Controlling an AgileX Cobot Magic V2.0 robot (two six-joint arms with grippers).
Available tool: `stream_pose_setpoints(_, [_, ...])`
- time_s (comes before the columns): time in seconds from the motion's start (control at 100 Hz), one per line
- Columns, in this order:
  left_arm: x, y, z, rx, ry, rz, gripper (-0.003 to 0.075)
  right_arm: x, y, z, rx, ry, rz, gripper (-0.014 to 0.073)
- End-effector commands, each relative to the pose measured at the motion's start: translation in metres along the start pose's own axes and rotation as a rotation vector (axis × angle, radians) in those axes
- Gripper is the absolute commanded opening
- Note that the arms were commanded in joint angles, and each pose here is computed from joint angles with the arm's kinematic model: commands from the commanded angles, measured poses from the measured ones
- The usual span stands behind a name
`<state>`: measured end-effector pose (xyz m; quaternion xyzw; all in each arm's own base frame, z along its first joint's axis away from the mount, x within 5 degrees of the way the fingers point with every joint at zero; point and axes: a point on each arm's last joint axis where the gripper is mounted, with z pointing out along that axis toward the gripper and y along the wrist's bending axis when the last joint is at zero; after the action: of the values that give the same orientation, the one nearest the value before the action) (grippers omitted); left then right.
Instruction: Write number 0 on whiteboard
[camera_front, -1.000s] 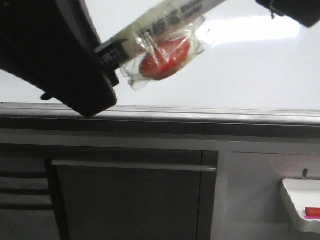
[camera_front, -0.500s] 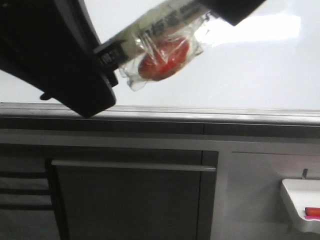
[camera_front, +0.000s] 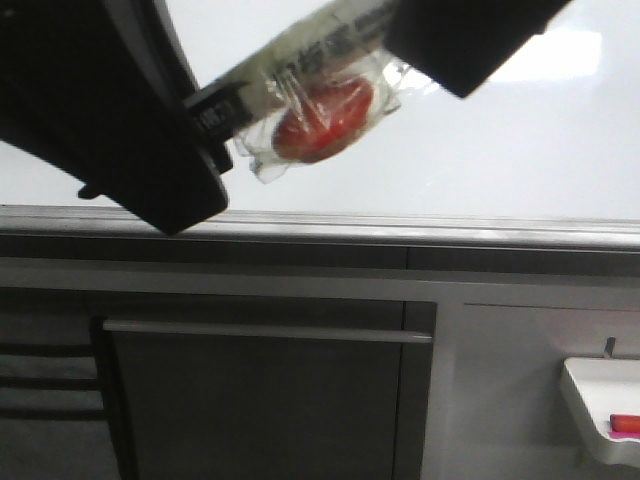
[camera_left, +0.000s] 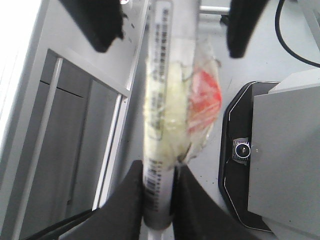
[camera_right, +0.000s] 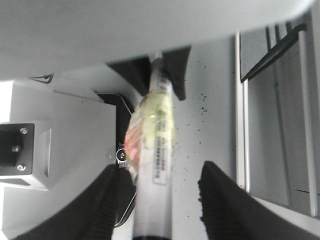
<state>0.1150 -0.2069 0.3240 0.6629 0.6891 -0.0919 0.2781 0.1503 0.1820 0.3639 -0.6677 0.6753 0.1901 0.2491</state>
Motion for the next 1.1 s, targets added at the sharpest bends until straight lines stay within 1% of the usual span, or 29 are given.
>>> stream_pose_setpoints(0.0, [-0.011,0.0026,-0.0164,-0.04,-0.098,0.006,-0.002,-0.0093,0.0025,-0.0125,0.021,-0.068,-0.022,0.0267])
stream_pose_setpoints(0.09, [-0.011,0.0026,-0.0164,-0.04,-0.098,0.006,-0.002,-0.0093,0.0025,-0.0125,0.021,-0.068,-0.022,0.0151])
stream_pose_setpoints(0.17, [-0.011,0.0026,-0.0164,-0.04,-0.098,0.006,-0.002,-0.0093,0.0025,-0.0125,0.021,-0.068,-0.022,0.0097])
stream_pose_setpoints(0.39, [-0.011,0.0026,-0.0164,-0.04,-0.098,0.006,-0.002,-0.0093,0.0025,-0.0125,0.021,-0.068,-0.022,0.0085])
stream_pose_setpoints(0.61, [-0.0111,0.0026,-0.0164,-0.041,-0.1,0.006,-0.002,-0.0094,0.0027,-0.0125,0.019,-0.069,-0.021,-0.0031])
stream_pose_setpoints(0.78, [-0.0129,0.0036,-0.0166,-0.051,-0.119,0.006,-0.0012,-0.0094,0.0027,-0.0125,0.019,-0.069,-0.021,-0.0036])
stream_pose_setpoints(0.85, [-0.0137,0.004,-0.0167,-0.056,-0.128,0.005,0.004,-0.0094,0.0027,-0.0125,0.019,-0.069,-0.021,-0.0036])
stream_pose_setpoints(0.92, [-0.015,0.0047,-0.017,-0.063,-0.143,0.005,0.0135,-0.0094,0.0027,-0.0125,0.019,-0.069,-0.021,-0.0036])
stream_pose_setpoints(0.97, [-0.0162,0.0053,-0.0172,-0.07,-0.156,0.005,0.0225,-0.0094,0.0027,-0.0125,0.019,-0.069,-0.021,-0.0036])
stream_pose_setpoints(1.02, [-0.0178,0.0061,-0.0182,-0.081,-0.177,0.005,0.0297,-0.0094,0.0027,-0.0125,0.019,-0.069,-0.021,-0.0036])
stream_pose_setpoints(1.09, [-0.0198,0.0071,-0.0236,-0.103,-0.22,0.005,0.0362,-0.0093,0.0024,-0.0132,0.024,-0.072,-0.02,-0.0036])
